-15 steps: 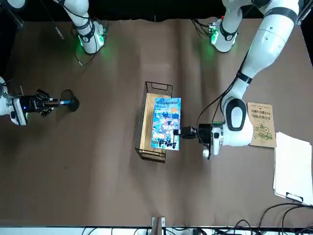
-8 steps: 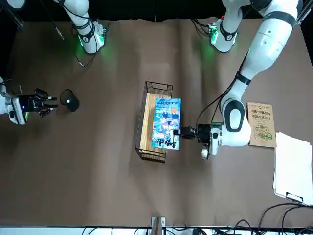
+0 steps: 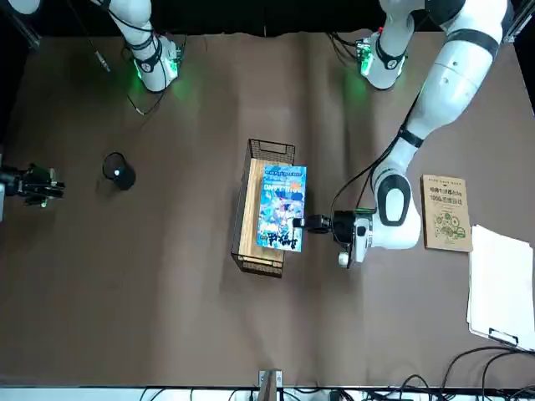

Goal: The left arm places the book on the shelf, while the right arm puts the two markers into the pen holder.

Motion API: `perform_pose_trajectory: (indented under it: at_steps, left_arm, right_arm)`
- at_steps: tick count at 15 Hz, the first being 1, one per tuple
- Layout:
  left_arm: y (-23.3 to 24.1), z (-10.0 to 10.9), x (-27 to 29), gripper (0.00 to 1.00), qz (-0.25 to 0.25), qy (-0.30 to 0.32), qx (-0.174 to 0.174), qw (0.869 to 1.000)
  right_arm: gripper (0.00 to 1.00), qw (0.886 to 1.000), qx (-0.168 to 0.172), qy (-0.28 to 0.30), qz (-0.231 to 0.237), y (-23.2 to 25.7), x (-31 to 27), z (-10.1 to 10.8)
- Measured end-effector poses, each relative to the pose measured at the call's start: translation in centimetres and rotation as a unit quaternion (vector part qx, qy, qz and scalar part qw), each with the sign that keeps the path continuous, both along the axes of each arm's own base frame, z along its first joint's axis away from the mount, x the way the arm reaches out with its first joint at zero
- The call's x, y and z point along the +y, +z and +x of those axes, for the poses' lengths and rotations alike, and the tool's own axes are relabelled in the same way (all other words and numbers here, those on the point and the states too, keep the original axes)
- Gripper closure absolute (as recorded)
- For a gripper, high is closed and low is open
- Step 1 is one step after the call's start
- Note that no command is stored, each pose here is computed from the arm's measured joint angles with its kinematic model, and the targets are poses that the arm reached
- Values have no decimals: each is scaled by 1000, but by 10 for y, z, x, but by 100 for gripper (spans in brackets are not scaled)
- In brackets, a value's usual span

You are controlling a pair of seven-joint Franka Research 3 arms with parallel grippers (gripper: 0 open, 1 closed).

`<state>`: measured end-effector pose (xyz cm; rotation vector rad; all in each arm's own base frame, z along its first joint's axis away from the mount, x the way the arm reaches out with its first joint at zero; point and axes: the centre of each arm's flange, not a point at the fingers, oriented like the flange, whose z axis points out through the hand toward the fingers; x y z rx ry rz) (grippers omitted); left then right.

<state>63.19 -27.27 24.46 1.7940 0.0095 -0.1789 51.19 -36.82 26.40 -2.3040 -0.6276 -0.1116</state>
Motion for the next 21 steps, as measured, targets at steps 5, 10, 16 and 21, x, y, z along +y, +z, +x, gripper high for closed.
perform_pose_trajectory:
  at_steps: [5, 10, 16, 21]
  left_arm:
    - [-11, -3, -4, 73, 11, -2, 2, 1000]
    - [-14, -4, -12, 38, 30, 9, -6, 999]
    - [-21, 11, 20, 15, 114, 2, -7, 993]
    - [7, 29, 69, 1, 250, -22, 3, 968]
  right_arm:
    - [61, 961, 93, -29, -257, 7, -45, 7]
    - [56, 921, 135, -117, -346, -12, -58, 13]
    - [51, 885, 182, -179, -390, -72, -60, 12]
    - [67, 884, 193, -176, -386, -88, -60, 7]
